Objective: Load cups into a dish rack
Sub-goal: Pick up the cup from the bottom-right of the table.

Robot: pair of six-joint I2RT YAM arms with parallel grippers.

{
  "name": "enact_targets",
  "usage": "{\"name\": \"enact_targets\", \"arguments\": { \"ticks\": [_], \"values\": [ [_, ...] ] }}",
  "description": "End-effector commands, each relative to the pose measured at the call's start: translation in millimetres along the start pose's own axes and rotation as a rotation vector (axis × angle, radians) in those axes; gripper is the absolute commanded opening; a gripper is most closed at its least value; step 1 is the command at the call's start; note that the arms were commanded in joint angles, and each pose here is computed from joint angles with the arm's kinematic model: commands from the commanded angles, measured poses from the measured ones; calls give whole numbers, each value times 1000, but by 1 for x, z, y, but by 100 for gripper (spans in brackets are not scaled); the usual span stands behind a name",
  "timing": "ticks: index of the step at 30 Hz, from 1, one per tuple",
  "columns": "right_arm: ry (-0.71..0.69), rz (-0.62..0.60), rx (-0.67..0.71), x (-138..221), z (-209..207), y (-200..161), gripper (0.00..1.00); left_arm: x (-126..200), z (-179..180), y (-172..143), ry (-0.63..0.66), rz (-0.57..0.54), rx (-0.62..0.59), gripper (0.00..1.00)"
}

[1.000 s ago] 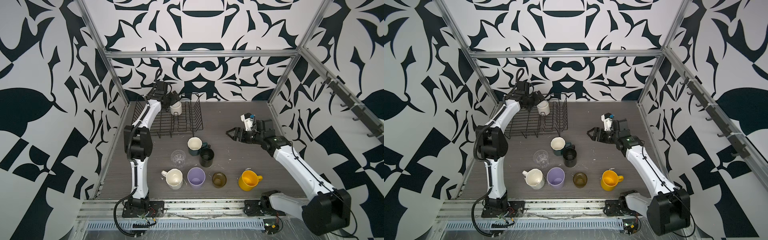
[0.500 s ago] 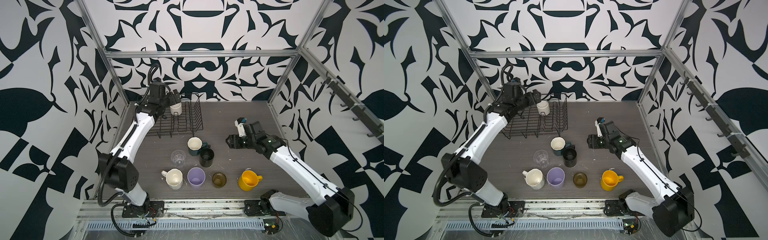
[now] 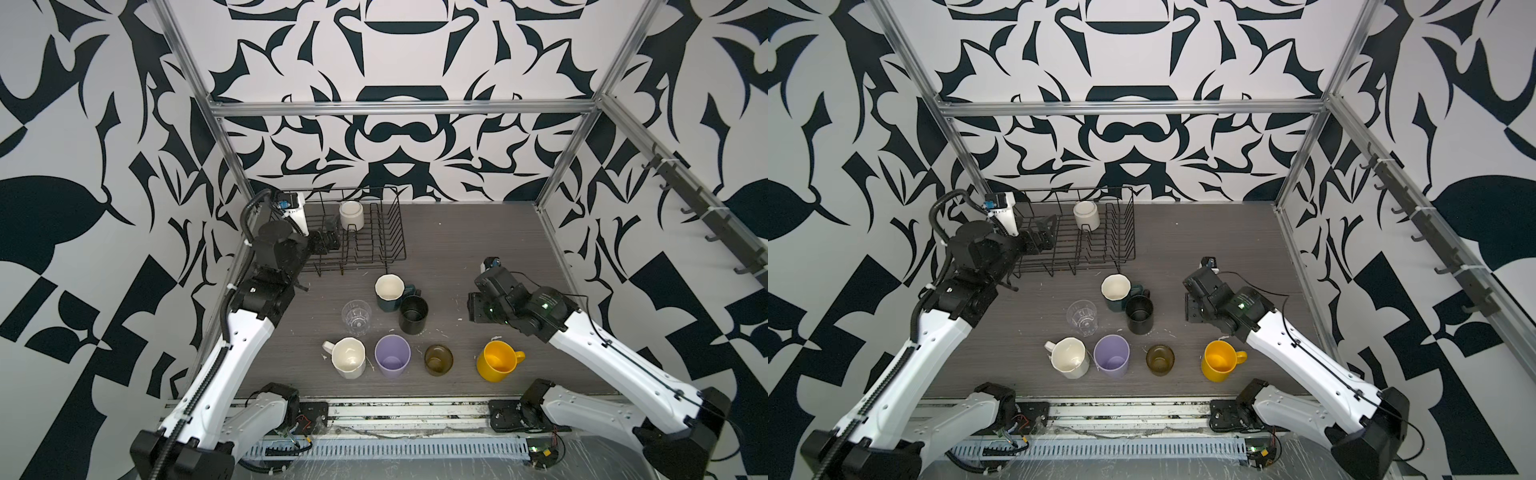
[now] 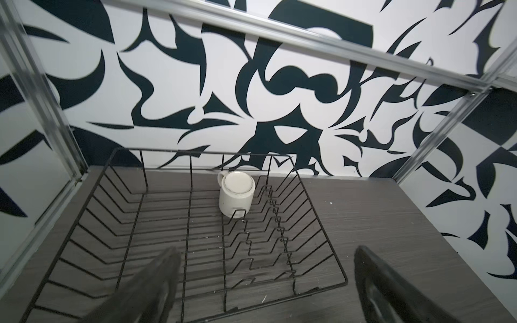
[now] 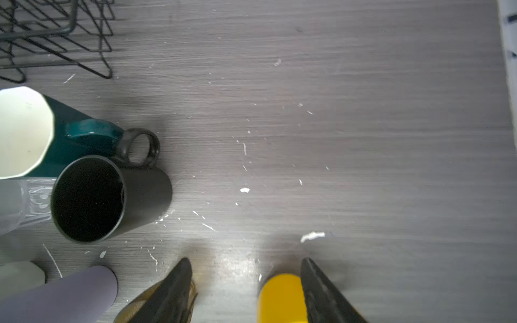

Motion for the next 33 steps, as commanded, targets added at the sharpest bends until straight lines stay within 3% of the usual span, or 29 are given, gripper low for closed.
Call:
{"name": "enact_targets", "arguments": {
  "ticks": [1, 5, 21, 33],
  "values": [
    [-115, 34, -61, 5, -22, -16, 62, 0, 2, 11, 16, -29, -49, 99],
    [-132, 63, -84, 8, -25, -30, 60, -8, 6, -6, 37, 69, -86, 99],
    [-185, 201, -118, -4, -23, -96, 53, -5, 8, -13, 44, 41, -87, 99],
    [-129, 226, -171, -31, -18, -116, 46, -1, 6, -11, 28, 31, -77, 99]
  ]
}}
Point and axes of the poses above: each gripper's point midway between its finger pads, its own x axis back along the fingers, its own z axis along the line the jaws close on, y = z × x, the point moved 3 cm from there along x, back along the fingers, and after that the axes turned 5 degrees about -x, right-handed, at the moved point
